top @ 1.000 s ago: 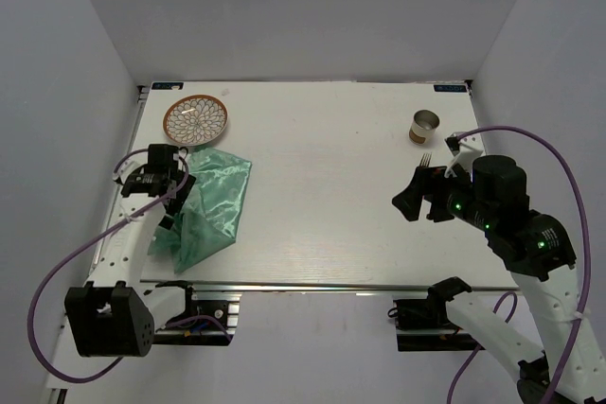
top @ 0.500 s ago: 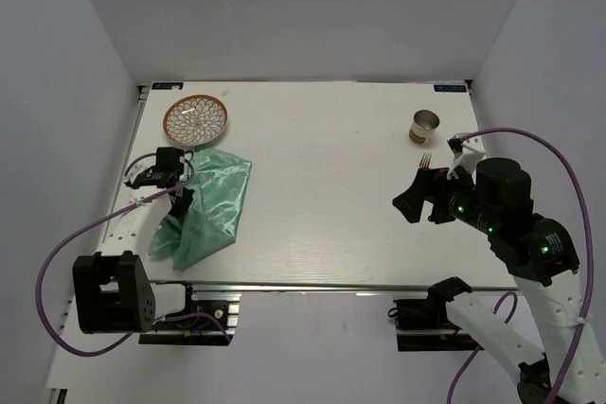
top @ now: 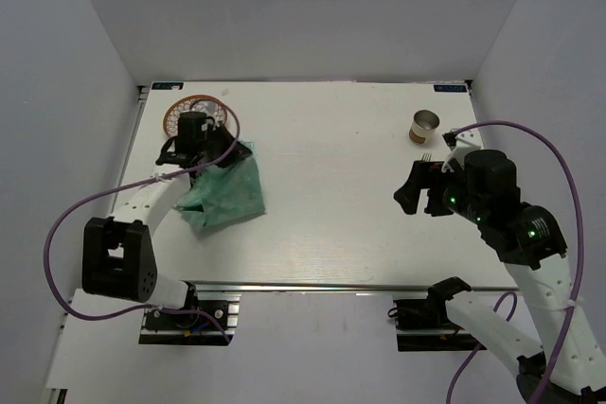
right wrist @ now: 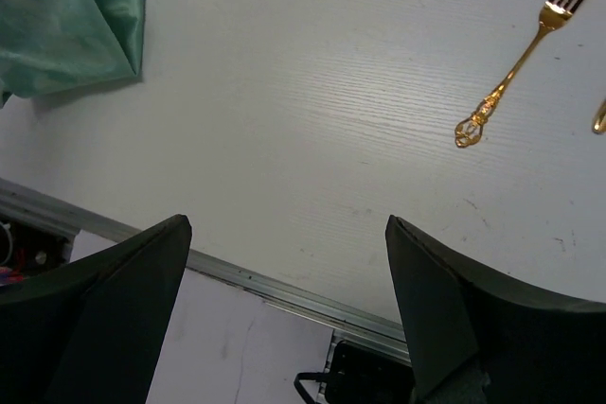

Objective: Set the dinner table for one person

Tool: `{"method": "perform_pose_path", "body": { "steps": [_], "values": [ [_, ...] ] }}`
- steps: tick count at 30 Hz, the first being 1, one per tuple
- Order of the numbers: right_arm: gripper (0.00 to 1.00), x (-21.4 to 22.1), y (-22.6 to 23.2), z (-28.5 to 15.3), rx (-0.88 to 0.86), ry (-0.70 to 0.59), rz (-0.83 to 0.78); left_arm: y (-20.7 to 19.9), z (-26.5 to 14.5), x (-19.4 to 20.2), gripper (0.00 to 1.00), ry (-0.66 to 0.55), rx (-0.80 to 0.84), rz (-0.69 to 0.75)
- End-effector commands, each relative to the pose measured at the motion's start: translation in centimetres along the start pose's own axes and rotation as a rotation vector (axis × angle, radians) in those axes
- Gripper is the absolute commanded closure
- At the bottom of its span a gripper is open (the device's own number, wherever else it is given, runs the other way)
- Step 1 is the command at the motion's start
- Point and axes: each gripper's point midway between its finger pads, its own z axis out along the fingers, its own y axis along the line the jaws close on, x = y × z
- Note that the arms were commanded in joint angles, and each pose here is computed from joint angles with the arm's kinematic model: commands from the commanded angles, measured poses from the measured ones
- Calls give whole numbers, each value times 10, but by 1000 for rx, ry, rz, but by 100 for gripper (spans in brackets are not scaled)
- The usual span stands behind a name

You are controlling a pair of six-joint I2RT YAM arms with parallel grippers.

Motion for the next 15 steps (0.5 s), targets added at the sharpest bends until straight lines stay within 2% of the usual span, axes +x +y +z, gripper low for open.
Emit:
{"method": "perform_pose_path", "body": {
  "steps": [1,4,6,9,10,12,14,15],
  "values": [
    [11,-4,-16,15,88,-12,8,-93,-8,6,100,-29,324,189],
    [11,-4,-16,27,91,-9,37,-131,5,43,100,22,435,257],
    [11,-7,-17,33,96,-25,65,-148,23,85,100,93,466,313],
    [11,-9,-15,35,84,-52,96,-149,54,150,100,234,433,377],
    [11,-9,-14,34,79,-58,100,-154,61,159,100,248,431,392],
    [11,-9,-12,32,67,-68,108,-141,80,195,79,341,380,417],
    [11,-7,-11,32,61,-70,111,-149,80,219,64,381,373,463],
    [11,-6,-11,32,54,-77,110,-151,79,223,49,379,364,474]
  ]
}}
